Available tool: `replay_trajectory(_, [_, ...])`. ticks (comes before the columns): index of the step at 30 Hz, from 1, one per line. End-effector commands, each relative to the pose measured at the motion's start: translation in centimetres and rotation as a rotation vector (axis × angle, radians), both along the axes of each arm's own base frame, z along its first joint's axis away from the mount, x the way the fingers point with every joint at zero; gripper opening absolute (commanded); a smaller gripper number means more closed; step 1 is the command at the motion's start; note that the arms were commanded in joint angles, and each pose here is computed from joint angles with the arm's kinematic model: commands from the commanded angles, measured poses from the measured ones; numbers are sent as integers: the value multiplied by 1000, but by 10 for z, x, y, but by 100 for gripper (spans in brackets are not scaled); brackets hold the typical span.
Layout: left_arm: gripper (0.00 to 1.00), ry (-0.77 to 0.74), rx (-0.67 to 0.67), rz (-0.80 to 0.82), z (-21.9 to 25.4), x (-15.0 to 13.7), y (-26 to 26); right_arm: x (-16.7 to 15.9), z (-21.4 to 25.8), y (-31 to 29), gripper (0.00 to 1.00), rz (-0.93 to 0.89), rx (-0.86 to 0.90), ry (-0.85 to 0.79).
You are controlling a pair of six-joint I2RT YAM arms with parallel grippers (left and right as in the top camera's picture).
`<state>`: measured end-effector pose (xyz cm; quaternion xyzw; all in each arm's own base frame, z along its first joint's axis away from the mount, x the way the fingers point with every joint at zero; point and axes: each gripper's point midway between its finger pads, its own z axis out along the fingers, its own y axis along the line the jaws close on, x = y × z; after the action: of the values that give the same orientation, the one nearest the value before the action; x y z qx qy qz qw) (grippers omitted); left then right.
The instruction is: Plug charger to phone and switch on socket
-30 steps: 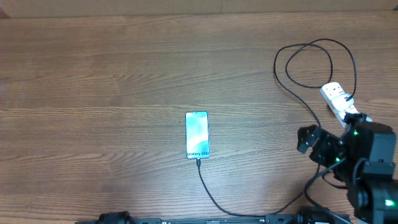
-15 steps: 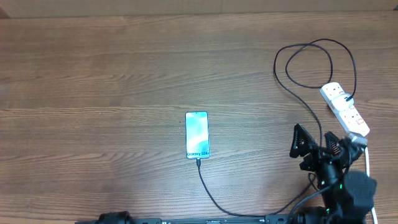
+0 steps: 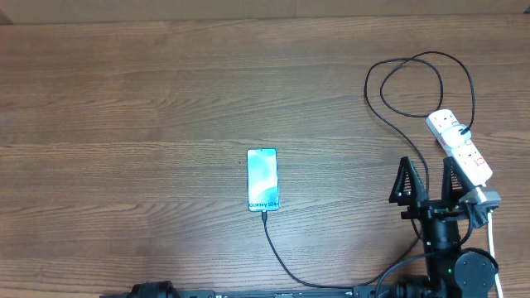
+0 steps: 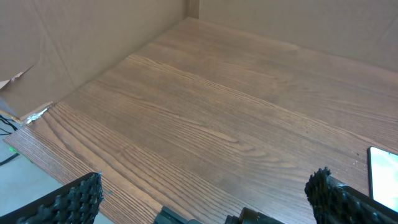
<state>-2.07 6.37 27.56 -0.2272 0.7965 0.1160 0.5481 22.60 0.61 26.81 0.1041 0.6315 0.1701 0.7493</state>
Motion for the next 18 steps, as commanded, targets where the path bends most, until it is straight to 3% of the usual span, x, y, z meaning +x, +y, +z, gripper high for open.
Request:
replay_trajectory(1, [100, -14, 0, 18, 0, -3, 2, 5, -14, 3, 100, 18, -4, -12])
replay_trajectory(18, [100, -14, 0, 18, 0, -3, 2, 18, -62, 3, 100, 25, 4, 58])
